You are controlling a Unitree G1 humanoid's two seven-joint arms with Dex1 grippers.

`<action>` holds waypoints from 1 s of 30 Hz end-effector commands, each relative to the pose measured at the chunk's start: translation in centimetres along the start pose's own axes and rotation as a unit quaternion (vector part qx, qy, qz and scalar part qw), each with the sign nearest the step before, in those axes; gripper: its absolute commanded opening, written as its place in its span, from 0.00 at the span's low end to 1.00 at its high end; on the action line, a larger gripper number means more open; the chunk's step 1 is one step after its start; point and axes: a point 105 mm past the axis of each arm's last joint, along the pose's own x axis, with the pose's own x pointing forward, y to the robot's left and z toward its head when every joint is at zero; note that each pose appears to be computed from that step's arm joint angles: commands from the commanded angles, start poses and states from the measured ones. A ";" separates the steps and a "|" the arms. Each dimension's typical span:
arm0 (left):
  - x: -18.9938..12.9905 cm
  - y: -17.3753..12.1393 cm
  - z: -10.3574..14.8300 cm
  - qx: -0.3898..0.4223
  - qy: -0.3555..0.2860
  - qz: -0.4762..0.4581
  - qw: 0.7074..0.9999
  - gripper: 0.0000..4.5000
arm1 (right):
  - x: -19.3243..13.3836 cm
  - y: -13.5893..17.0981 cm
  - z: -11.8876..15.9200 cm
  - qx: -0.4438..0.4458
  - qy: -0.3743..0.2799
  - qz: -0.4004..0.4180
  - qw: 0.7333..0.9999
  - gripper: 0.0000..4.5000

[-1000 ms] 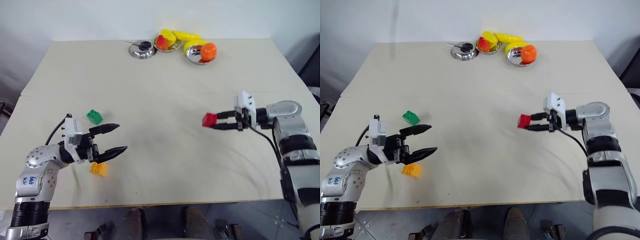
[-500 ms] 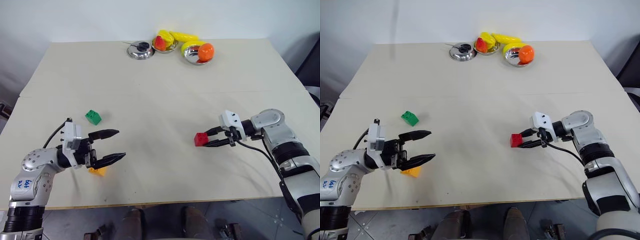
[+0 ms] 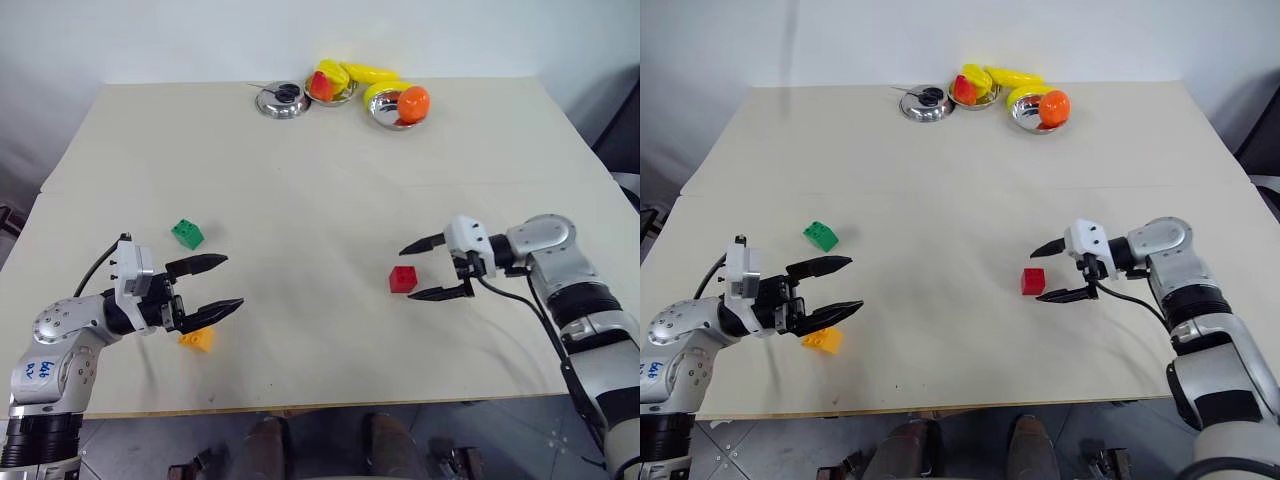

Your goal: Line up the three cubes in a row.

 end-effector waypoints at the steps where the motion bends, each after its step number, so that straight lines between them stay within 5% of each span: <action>1: -3.2 1.7 0.0 0.005 0.006 0.074 0.997 1.00 | -2.4 1.5 3.3 -0.037 -0.083 0.007 0.996 0.99; 7: -8.8 3.1 -0.9 0.016 0.007 0.207 0.978 1.00 | -4.8 3.0 4.6 0.030 -0.144 -0.009 0.989 0.99; 18: -17.2 2.0 -5.0 -0.012 0.040 0.391 0.919 1.00 | -3.2 5.2 5.3 0.034 -0.209 -0.059 0.976 0.99; 22: -16.9 1.1 -5.3 -0.011 0.041 0.385 0.922 1.00 | -3.5 5.4 4.9 0.024 -0.196 -0.079 0.977 0.99; 30: -11.6 3.9 -3.3 0.007 0.010 0.331 0.944 1.00 | -4.4 5.1 4.8 0.021 -0.183 -0.090 0.979 0.99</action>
